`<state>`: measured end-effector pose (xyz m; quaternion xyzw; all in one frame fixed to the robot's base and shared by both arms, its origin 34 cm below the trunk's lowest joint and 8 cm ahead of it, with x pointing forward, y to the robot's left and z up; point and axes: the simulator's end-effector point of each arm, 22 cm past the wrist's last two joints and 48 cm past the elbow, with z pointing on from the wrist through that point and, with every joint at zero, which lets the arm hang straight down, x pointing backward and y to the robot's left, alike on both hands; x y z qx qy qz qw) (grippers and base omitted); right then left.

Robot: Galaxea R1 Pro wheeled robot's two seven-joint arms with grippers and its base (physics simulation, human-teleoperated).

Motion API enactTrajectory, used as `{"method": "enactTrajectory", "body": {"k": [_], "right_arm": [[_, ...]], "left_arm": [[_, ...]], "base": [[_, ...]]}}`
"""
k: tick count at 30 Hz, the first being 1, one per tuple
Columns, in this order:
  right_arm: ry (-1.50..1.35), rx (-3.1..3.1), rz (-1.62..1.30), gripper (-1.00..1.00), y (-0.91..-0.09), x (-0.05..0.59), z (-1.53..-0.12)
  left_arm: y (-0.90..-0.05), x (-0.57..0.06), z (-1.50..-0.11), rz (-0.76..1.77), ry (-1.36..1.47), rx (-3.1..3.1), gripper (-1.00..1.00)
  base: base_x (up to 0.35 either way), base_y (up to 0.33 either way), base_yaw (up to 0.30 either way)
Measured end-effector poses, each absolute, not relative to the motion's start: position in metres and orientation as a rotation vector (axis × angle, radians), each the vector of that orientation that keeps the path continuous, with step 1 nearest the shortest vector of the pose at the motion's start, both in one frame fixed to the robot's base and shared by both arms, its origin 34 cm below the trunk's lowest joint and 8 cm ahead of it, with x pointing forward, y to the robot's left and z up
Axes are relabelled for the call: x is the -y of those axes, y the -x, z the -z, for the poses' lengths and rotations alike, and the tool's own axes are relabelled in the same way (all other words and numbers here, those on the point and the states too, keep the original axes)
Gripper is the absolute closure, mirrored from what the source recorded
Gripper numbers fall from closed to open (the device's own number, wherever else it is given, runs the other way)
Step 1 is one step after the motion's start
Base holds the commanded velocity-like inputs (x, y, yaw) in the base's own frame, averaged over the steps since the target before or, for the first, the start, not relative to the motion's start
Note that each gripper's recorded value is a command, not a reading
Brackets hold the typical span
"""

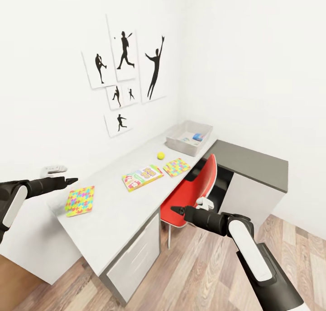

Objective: Put all the toys in the child's room - the three board games (two on the bed and one on the table), the two jigsaw puzzles on the table, and the tennis ball on the table - inside the toy box on the table in the child's room.

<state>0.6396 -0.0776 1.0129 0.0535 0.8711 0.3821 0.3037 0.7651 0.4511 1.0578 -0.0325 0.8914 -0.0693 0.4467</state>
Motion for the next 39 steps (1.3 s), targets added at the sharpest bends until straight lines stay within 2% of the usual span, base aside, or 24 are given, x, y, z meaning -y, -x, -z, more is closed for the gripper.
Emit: {"method": "enactTrajectory", "body": {"k": [8,30,39], "right_arm": [[-0.151,-2.298,-1.005,-1.00,-0.6420,0.0793,-1.0132],[-0.158,-2.297,-1.005,-1.00,-0.6429,0.0807,-1.0129],[-0.159,-2.295,-1.006,-1.00,-0.6432,0.0815,-1.0136]], "left_arm": [[-0.7651,-0.4507,-1.0576,0.172,0.080,-2.208,-1.00],[-0.7653,-0.4503,-1.0573,0.172,0.080,-2.208,-1.00],[-0.7653,-0.4508,-1.0578,0.171,0.080,-2.207,-1.00]], "base": [[0.067,0.127,0.000],[-0.063,0.105,0.000],[-0.001,0.028,-0.151]]}}
